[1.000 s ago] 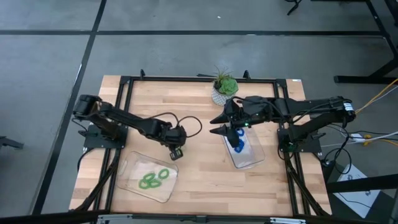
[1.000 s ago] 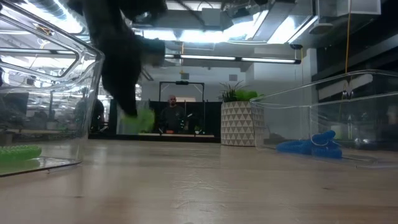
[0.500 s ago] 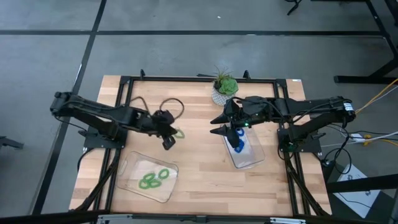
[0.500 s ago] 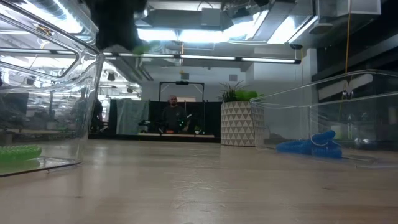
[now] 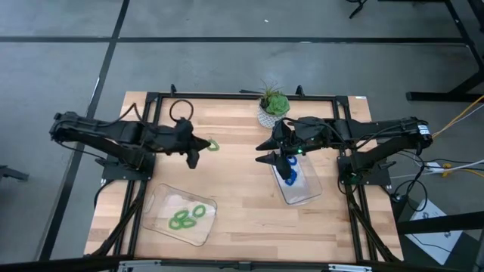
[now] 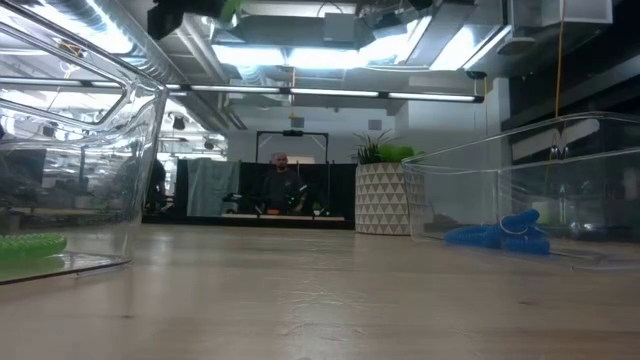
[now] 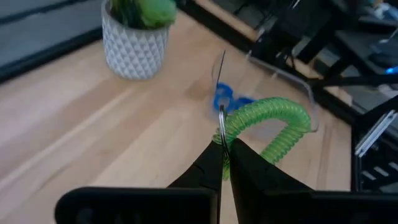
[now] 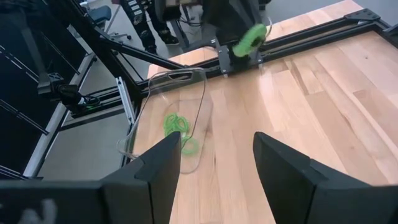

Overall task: Sort spring keychains
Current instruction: Put the green spring keychain into the left transparent bin, then return to Home Position

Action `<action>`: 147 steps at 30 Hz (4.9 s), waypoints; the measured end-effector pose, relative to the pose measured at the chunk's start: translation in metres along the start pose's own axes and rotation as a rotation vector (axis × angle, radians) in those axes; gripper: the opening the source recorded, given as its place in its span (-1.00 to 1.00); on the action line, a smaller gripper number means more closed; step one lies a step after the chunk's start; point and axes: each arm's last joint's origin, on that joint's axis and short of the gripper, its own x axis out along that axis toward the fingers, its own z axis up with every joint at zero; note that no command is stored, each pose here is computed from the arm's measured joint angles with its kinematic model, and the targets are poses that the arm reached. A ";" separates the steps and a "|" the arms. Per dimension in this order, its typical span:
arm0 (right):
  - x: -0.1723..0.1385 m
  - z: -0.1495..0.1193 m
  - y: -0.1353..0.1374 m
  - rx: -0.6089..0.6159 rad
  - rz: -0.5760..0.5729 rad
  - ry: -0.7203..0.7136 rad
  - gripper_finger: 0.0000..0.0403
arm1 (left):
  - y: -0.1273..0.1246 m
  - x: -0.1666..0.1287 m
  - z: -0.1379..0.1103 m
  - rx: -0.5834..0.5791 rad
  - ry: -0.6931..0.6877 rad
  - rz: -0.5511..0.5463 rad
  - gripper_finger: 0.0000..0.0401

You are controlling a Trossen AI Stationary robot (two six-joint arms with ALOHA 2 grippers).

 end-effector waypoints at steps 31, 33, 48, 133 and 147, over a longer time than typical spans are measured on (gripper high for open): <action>0.000 0.000 0.000 0.000 -0.001 0.000 -0.01 | -0.059 -0.047 -0.033 -0.215 0.593 -0.789 -0.94; 0.000 0.000 0.000 0.000 -0.001 0.000 -0.01 | -0.061 -0.049 -0.039 -0.240 0.648 -0.768 -0.94; 0.000 0.000 0.000 -0.003 -0.001 0.000 -0.01 | -0.073 -0.029 -0.097 -0.155 0.988 -0.455 -0.94; -0.123 -0.181 -0.070 -0.038 0.072 -0.480 -0.01 | -0.071 0.016 -0.047 -0.003 0.096 -0.261 -0.03; -0.101 -0.237 -0.092 -0.084 0.062 -0.588 -0.01 | -0.070 0.024 -0.022 -0.053 -0.064 -0.315 -0.03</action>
